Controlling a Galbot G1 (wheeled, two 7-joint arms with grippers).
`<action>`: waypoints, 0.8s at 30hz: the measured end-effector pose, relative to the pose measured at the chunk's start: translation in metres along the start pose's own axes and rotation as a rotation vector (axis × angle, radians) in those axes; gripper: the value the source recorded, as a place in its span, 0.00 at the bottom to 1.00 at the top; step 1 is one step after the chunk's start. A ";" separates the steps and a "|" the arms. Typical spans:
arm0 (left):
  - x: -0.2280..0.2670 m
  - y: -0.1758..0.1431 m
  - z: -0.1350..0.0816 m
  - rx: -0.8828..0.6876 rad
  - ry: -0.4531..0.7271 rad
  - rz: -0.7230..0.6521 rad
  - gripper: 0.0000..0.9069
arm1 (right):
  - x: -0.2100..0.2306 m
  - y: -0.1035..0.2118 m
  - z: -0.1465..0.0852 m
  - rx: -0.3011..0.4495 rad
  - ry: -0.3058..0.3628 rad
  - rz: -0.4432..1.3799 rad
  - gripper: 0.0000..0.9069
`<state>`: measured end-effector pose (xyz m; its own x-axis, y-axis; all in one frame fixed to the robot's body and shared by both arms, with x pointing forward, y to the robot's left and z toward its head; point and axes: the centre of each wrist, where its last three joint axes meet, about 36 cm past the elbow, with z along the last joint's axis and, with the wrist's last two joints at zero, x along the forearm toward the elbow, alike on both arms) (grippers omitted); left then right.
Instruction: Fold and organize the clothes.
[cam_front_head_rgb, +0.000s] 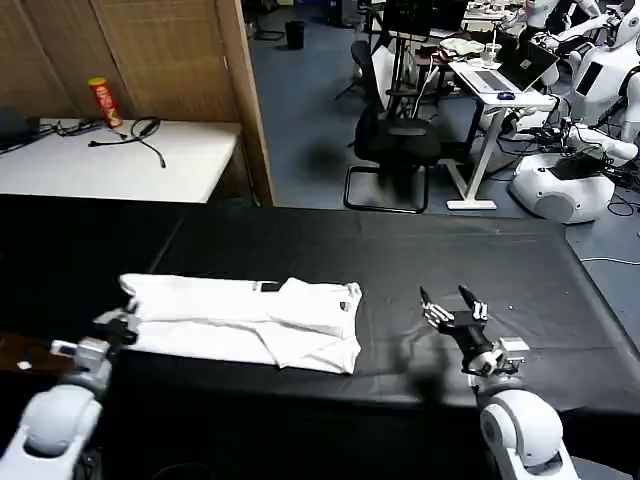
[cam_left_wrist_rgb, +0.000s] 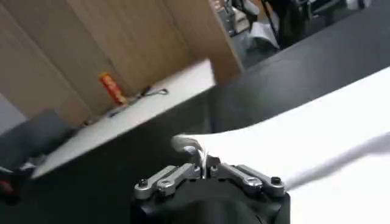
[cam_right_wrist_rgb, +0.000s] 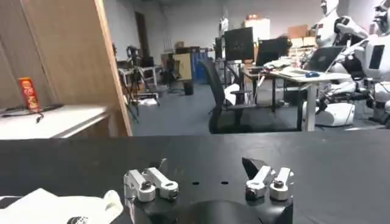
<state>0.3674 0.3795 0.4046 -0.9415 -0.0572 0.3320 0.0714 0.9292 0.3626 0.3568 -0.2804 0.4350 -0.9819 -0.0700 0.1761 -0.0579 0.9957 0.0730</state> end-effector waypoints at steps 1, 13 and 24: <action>0.002 -0.009 -0.004 0.027 -0.001 0.017 0.00 | 0.001 0.000 0.001 0.001 0.001 0.003 0.97; 0.025 -0.109 -0.078 0.287 -0.137 0.275 0.00 | 0.007 -0.004 0.009 0.000 0.016 0.036 0.97; 0.026 -0.172 -0.103 0.371 -0.170 0.446 0.00 | 0.009 -0.003 0.012 0.001 0.021 0.047 0.97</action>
<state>0.3645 0.1809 0.4406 -0.8888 0.3980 0.2273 0.3807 0.9172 -0.1177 0.3464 -0.2838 0.4244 -0.9795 -0.0244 0.1999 -0.0120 0.9980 0.0627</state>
